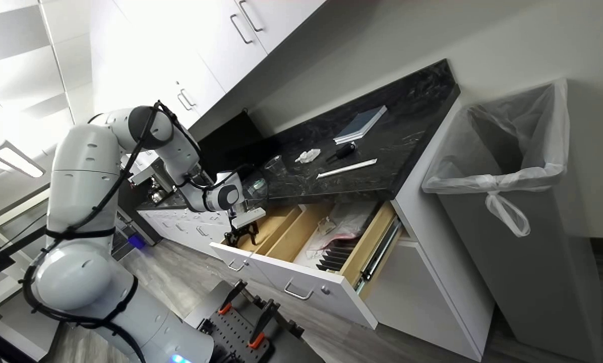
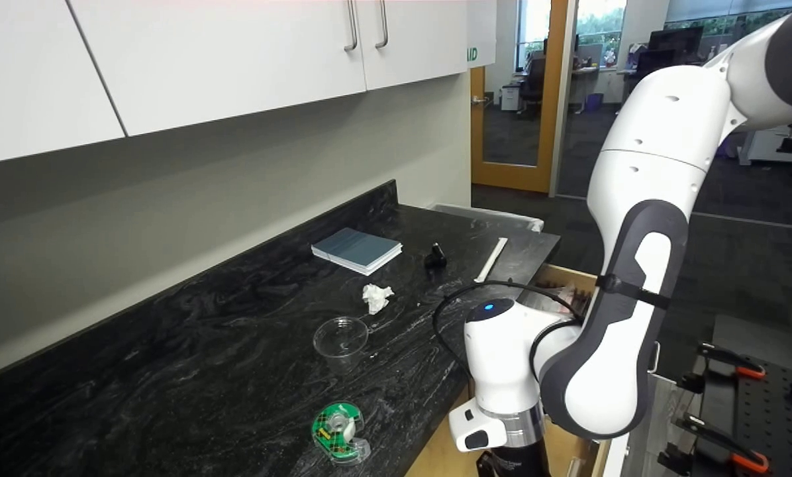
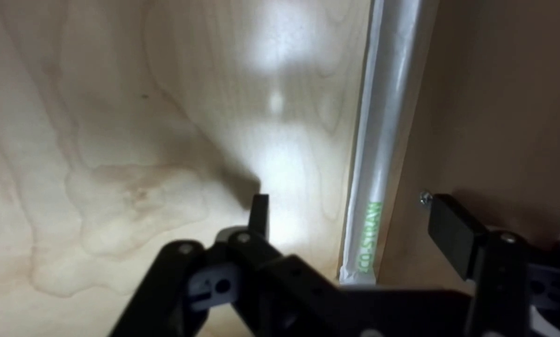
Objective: Remove the straw from the open drawer on the left and place it on the countertop, close the open left drawer
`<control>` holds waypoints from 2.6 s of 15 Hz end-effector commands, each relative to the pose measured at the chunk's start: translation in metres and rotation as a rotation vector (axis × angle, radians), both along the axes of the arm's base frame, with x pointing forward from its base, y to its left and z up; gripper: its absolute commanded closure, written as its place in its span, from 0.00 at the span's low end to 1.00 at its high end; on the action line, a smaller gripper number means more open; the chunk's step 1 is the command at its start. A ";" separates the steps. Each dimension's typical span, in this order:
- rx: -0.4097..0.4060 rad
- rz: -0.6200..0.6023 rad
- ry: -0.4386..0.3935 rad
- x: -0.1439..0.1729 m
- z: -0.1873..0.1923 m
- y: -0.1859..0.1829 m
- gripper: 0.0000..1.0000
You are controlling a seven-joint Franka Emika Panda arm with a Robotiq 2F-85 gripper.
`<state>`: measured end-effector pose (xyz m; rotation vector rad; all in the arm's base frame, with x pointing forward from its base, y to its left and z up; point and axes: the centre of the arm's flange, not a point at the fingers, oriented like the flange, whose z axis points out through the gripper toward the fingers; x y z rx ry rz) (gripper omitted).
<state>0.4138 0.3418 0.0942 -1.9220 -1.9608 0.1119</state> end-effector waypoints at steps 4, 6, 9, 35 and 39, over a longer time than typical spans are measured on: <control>-0.055 0.022 0.016 -0.005 -0.030 0.009 0.15; -0.071 0.011 0.013 -0.003 -0.029 0.008 0.20; -0.082 -0.004 0.025 0.000 -0.030 0.005 0.24; -0.171 0.098 -0.126 -0.024 -0.041 0.012 0.23; -0.189 0.123 -0.156 -0.029 -0.039 0.018 0.53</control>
